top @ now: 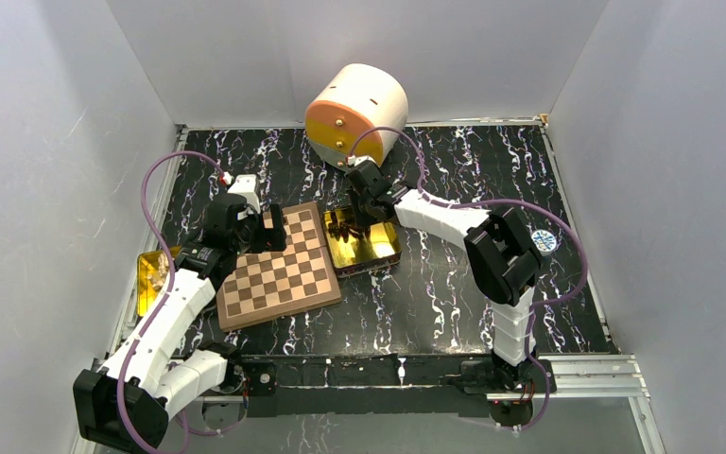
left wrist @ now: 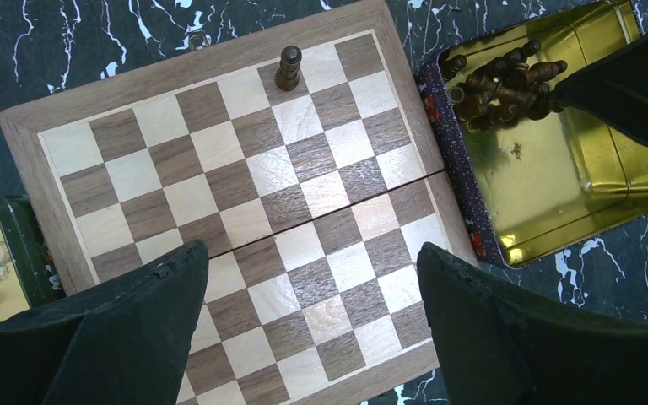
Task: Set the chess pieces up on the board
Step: Pick up the chess piece from the storage box, then place the chess piece on the chessboard.
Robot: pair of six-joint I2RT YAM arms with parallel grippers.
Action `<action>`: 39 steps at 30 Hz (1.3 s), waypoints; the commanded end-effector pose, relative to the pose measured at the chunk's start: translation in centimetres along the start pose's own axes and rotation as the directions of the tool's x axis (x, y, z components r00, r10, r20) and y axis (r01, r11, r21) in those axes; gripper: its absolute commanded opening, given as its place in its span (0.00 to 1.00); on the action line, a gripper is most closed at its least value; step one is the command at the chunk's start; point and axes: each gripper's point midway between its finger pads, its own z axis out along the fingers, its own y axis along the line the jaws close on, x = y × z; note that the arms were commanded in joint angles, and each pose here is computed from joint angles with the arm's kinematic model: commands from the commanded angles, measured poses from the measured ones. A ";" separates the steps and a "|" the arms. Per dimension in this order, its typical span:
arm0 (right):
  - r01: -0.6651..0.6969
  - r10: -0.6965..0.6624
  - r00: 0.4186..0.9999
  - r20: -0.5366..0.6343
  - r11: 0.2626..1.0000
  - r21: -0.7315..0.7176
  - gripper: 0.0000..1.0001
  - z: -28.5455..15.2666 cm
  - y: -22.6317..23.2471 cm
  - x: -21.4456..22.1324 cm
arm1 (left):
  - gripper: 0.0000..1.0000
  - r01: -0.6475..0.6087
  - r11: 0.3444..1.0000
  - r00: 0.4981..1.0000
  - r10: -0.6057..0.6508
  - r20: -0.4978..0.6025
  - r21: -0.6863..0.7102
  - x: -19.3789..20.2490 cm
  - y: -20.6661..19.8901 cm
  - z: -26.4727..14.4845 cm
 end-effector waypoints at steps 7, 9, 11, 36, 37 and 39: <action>0.022 -0.018 0.998 0.066 0.997 -0.070 0.12 -3.7 2.5 -4.8 | 0.91 -0.004 0.999 0.999 0.006 0.049 -0.036 -1.1 0.8 -0.7; 0.025 -0.022 0.998 0.057 0.999 -0.046 0.12 -3.9 2.4 -4.9 | 0.91 -0.004 0.999 0.999 0.006 0.053 -0.041 -1.2 0.8 -0.8; 0.030 -0.029 0.998 0.056 0.999 -0.017 0.11 -4.1 2.1 -5.1 | 0.91 -0.005 0.999 0.999 0.007 0.052 -0.042 -1.1 0.8 -0.8; 0.046 -0.026 0.994 0.103 0.979 -0.199 0.11 -6.9 8.4 -7.1 | 0.91 0.012 0.988 0.996 0.002 0.093 -0.155 -2.0 2.9 -1.9; 0.048 -0.028 0.995 0.099 0.978 -0.202 0.11 -6.6 8.8 -7.2 | 0.91 0.019 0.985 0.995 -0.001 0.104 -0.172 -2.1 3.2 -2.2; 0.055 -0.035 0.994 0.100 0.978 -0.203 0.11 -6.0 9.4 -7.7 | 0.91 0.031 0.979 0.991 -0.005 0.132 -0.199 -2.5 3.8 -2.8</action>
